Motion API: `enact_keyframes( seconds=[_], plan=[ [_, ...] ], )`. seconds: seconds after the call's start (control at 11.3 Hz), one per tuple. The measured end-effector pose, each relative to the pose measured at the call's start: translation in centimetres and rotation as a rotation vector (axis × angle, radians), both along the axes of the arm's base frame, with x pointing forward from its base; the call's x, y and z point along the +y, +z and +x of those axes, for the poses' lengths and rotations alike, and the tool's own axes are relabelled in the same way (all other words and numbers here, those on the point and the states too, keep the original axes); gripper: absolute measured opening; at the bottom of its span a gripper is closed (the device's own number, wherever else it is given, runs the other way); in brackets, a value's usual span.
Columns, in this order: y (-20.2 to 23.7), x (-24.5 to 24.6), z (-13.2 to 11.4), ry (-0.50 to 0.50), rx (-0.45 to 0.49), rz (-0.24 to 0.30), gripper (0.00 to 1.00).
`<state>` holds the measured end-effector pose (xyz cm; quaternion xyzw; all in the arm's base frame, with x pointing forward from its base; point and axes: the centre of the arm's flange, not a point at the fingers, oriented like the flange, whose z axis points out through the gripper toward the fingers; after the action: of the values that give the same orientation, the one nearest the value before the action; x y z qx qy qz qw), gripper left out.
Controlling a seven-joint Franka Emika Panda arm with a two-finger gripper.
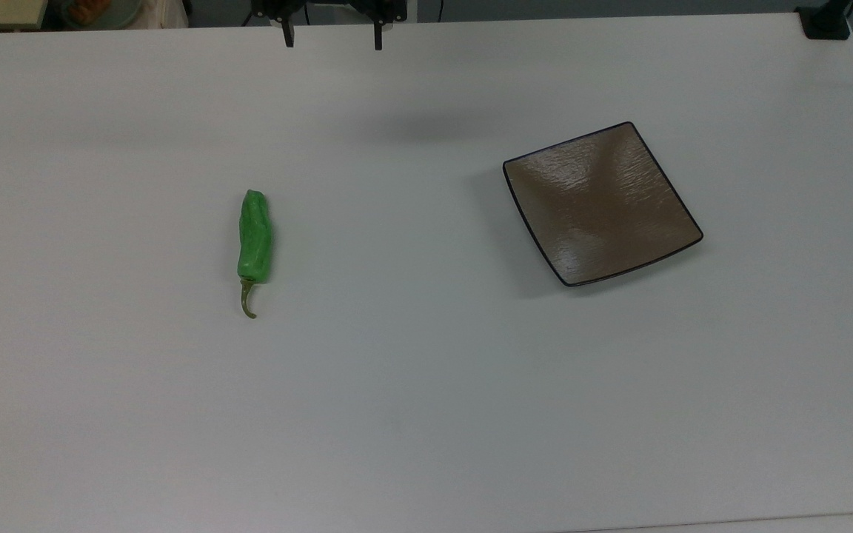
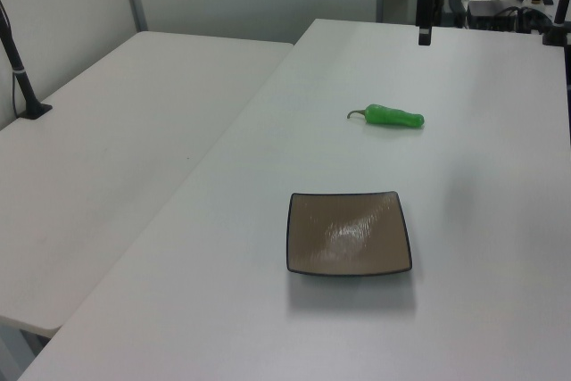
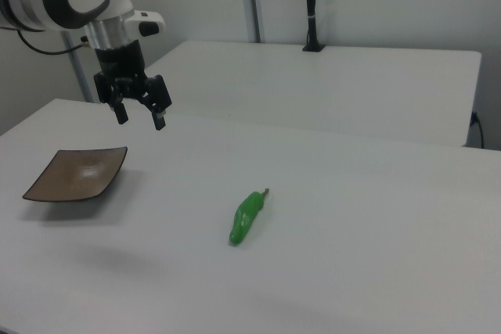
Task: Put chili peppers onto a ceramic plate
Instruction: 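Move the open gripper over the green chili pepper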
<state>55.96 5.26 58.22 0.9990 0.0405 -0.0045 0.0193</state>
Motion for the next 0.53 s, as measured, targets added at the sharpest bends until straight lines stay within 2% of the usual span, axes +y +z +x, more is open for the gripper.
enact_keyframes(
  seconds=[0.53],
  plan=[
    [-1.3, -0.2, 0.6, 0.001, 0.024, 0.000, 1.00]
  ],
)
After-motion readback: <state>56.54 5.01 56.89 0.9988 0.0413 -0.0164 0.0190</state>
